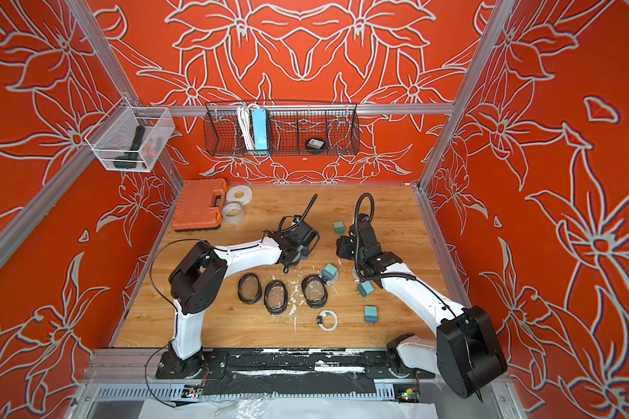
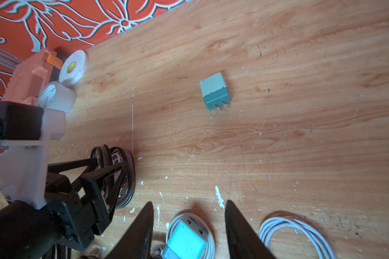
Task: Pack away charging kits
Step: Pick up the storage bag at the center of the board.
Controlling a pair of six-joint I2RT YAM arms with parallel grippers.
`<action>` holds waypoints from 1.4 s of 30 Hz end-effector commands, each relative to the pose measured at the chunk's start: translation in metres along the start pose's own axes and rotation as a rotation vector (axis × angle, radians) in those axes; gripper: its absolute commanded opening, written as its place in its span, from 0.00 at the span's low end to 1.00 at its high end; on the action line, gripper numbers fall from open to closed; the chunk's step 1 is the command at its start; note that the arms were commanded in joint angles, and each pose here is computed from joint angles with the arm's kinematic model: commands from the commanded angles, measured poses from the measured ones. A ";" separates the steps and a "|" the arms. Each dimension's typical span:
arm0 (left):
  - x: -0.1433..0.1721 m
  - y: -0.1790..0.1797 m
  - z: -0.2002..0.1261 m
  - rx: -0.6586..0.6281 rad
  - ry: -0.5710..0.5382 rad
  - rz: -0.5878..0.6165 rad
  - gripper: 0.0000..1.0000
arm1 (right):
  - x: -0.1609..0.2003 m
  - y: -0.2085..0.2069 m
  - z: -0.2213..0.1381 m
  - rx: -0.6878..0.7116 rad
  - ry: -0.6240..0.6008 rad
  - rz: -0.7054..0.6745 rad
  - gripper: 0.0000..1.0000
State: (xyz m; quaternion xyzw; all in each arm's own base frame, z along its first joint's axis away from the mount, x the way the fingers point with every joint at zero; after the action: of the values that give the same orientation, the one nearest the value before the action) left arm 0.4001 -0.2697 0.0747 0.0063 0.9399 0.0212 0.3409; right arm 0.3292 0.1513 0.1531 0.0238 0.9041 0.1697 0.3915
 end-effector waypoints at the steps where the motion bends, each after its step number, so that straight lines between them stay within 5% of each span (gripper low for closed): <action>1: 0.001 0.005 -0.003 -0.053 -0.004 0.010 0.58 | 0.003 -0.002 0.004 -0.001 0.004 0.009 0.51; 6: 0.001 0.005 -0.002 -0.053 -0.001 0.009 0.40 | 0.007 0.000 0.009 -0.009 0.026 0.009 0.51; 17: 0.005 0.013 0.003 -0.114 0.004 0.023 0.47 | 0.010 0.001 0.013 -0.020 0.043 0.017 0.51; 27: 0.003 0.006 0.002 -0.077 0.001 0.011 0.00 | 0.015 0.003 0.016 -0.041 0.054 0.022 0.51; 33: -0.007 0.004 -0.014 -0.013 -0.033 -0.029 0.00 | 0.021 0.016 0.023 -0.113 0.076 0.041 0.49; 37: -0.011 0.009 -0.026 0.039 -0.046 -0.073 0.00 | 0.031 0.038 0.029 -0.186 0.102 0.028 0.41; 42: -0.015 0.021 -0.034 0.136 -0.050 -0.139 0.00 | 0.045 0.081 0.036 -0.325 0.131 -0.005 0.15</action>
State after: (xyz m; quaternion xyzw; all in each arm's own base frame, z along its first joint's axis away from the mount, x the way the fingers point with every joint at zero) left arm 0.3850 -0.2515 0.0981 -0.0174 0.9351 -0.0214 0.3533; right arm 0.3199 0.2185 0.1170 -0.0342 0.9055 0.2634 0.3310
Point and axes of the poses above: each gripper's point midway between its finger pads, its own z axis out along the fingers, its own y axis along the line the jaws close on, x = y × z, the point moved 1 cm from there along -z, back along the fingers, and after that the axes turned 4 degrees about -z, right-handed, at the moved point
